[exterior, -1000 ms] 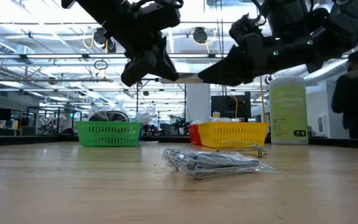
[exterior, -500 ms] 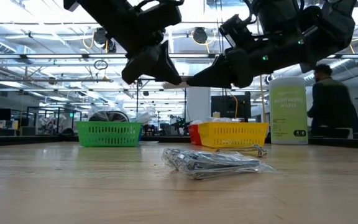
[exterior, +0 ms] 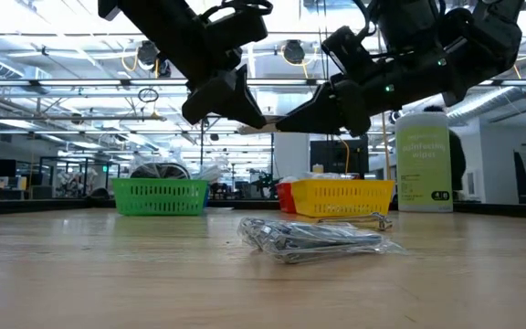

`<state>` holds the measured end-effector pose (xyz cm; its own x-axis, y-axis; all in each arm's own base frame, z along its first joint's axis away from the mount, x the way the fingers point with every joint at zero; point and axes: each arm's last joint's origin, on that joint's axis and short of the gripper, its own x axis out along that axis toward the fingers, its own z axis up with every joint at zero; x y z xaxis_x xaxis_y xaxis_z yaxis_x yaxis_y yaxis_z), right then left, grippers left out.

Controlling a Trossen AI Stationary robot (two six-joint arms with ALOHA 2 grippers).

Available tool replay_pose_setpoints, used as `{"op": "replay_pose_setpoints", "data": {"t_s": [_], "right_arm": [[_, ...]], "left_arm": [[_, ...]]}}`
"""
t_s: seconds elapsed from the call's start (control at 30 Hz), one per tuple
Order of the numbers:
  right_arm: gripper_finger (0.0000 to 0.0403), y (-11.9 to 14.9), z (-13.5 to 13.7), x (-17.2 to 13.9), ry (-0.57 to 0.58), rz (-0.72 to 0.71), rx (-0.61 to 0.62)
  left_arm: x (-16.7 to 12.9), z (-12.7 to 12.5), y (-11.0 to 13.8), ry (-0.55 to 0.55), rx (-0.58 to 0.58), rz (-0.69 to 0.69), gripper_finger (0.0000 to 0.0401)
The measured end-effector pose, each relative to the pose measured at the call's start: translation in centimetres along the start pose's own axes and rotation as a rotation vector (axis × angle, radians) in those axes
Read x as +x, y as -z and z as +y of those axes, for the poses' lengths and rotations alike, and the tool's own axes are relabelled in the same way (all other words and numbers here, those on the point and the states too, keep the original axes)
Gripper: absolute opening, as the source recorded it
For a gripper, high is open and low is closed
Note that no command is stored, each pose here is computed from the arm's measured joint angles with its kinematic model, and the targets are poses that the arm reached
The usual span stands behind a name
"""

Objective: Pick & Place Travel size toiletries
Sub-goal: Put the nail cutter into the yellow bin

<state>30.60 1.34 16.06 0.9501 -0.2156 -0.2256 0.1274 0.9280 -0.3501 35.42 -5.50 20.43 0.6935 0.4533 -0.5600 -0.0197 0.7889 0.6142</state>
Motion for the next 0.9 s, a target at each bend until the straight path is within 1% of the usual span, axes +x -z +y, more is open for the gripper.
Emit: {"op": "replay_pose_setpoints", "data": {"t_s": [0.1,0.37,0.6,0.7,0.8,0.9], "right_arm": [[0.0151,0.19,0.06,-0.01,-0.007,0.018,-0.007],[0.0093,0.13,0.04,-0.01,-0.006,0.01,-0.009],[0.0055,0.11,0.04,-0.03,-0.007,0.005,-0.019],[0.0048,0.11,0.08,-0.04,-0.022,0.0,-0.028],[0.0048,0.1,0.1,-0.04,-0.028,-0.002,-0.028],[0.0049,0.06,0.08,-0.03,-0.026,-0.006,-0.015]], "left_arm": [[0.02,0.03,0.01,-0.003,-0.001,0.002,0.0002],[0.02,0.06,0.0,-0.007,-0.011,0.002,0.0003],[0.02,0.0,-0.01,0.011,-0.04,-0.004,0.0005],[0.03,-0.03,-0.04,0.027,-0.078,-0.009,0.0012],[0.01,-0.04,-0.13,0.032,-0.175,-0.018,0.0022],[0.01,-0.02,-0.2,0.035,-0.259,-0.023,0.0045]]}}
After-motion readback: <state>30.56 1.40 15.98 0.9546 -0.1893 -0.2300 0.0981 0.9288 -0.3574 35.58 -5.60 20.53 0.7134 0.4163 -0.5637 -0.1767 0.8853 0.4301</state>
